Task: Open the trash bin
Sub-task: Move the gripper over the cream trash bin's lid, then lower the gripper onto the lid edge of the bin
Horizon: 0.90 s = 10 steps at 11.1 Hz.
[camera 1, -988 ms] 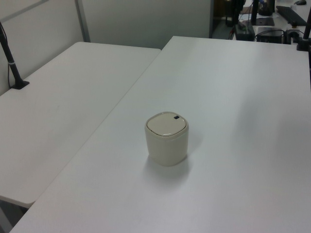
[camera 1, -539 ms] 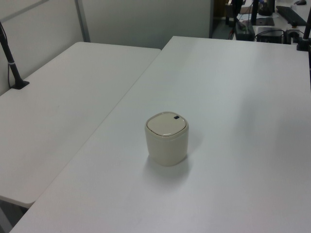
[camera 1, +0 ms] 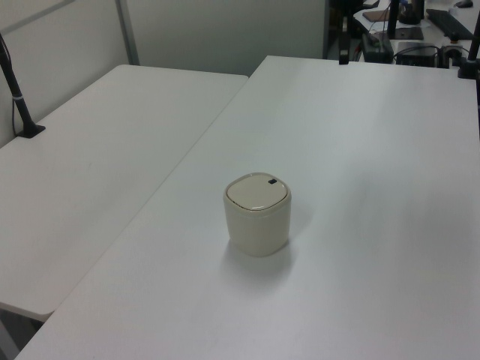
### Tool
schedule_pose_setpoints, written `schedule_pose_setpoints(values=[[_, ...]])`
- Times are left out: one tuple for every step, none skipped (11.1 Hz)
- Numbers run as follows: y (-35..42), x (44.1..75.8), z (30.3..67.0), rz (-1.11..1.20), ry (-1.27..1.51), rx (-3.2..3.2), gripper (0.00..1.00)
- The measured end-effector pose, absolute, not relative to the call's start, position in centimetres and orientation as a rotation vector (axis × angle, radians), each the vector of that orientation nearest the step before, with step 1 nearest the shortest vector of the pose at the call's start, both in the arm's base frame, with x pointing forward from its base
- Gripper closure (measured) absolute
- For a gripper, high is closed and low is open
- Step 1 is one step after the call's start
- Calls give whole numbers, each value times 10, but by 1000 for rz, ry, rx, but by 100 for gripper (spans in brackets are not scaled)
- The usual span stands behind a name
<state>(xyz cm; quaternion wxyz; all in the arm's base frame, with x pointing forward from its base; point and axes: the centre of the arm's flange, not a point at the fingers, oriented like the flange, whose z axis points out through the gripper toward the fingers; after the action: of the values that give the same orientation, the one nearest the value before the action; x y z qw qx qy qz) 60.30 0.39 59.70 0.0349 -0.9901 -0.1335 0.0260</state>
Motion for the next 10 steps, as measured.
schedule_pose_setpoints(values=[[28, 603, 595, 86, -511, -3027, 99], [50, 604, 590, 97, -619, -3004, 99], [79, 604, 583, 116, -747, -2973, 99], [113, 603, 573, 130, -876, -2939, 99], [140, 605, 567, 105, -953, -2922, 99], [167, 607, 560, 64, -1021, -2907, 99], [186, 608, 555, 44, -1061, -2897, 99], [211, 608, 545, 20, -1115, -2882, 99], [230, 609, 537, -10, -1152, -2872, 99], [247, 611, 529, -43, -1183, -2864, 99]])
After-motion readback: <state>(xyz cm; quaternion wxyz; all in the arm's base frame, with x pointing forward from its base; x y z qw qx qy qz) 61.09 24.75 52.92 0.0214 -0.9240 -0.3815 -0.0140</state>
